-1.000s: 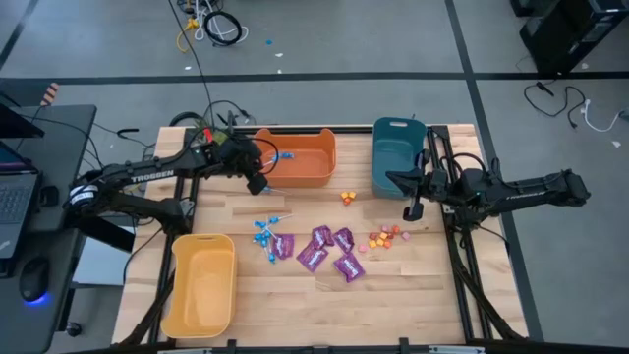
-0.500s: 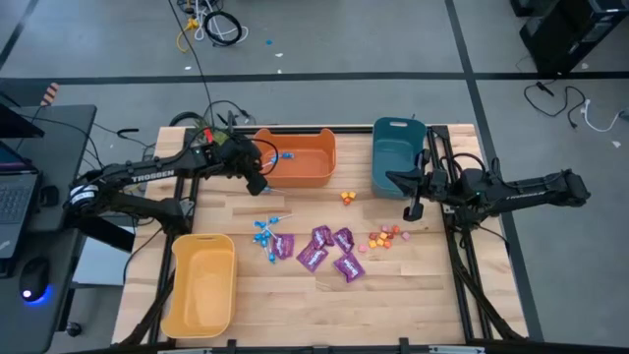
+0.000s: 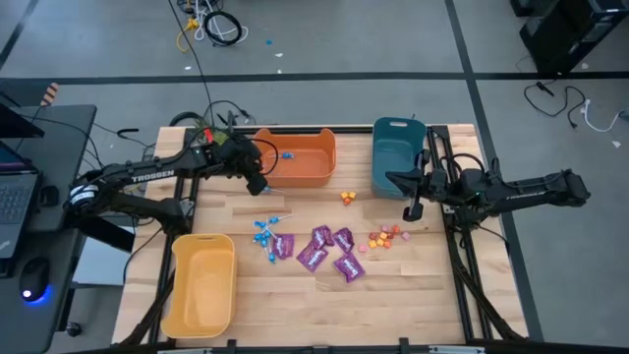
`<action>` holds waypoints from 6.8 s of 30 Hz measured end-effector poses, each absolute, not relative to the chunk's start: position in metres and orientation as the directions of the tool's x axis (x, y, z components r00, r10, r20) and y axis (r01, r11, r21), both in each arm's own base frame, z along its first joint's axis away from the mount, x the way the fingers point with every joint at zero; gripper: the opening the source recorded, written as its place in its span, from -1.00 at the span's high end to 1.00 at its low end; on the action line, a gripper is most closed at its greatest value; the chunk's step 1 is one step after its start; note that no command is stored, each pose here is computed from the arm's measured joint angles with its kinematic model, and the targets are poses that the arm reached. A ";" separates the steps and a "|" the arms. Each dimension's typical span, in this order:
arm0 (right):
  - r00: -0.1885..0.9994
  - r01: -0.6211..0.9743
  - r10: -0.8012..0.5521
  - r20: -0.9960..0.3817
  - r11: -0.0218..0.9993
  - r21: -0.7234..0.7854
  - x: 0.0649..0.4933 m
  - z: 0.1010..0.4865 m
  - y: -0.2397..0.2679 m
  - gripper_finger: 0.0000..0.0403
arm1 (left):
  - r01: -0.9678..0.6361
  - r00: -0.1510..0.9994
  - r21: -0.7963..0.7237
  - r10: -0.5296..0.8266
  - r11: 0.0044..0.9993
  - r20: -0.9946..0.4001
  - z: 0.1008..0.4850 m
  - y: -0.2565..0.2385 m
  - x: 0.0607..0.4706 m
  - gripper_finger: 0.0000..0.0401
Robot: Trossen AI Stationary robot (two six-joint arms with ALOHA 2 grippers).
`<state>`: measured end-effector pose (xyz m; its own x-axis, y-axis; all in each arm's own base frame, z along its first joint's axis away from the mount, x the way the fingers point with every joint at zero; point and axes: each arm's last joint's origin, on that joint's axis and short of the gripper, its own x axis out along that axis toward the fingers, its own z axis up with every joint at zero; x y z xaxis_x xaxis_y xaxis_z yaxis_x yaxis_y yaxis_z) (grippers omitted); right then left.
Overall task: Sort candy
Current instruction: Put the blue candy into the orange bin
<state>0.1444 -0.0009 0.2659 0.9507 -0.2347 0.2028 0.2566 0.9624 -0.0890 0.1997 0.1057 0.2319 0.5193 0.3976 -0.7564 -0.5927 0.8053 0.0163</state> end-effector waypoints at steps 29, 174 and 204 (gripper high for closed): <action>0.950 0.257 -0.235 0.205 0.963 -0.086 0.144 0.266 -0.001 1.00 | -0.086 0.789 -0.070 0.025 0.994 -0.614 0.259 0.050 0.210 0.77; 0.952 0.257 -0.235 0.198 0.962 -0.095 0.145 0.265 -0.001 1.00 | -0.218 0.721 0.016 0.172 0.976 -0.671 0.108 0.003 0.243 0.36; 0.952 0.258 -0.235 0.198 0.961 -0.098 0.145 0.265 -0.001 1.00 | -0.219 0.712 0.019 0.173 0.976 -0.681 0.107 0.003 0.242 0.96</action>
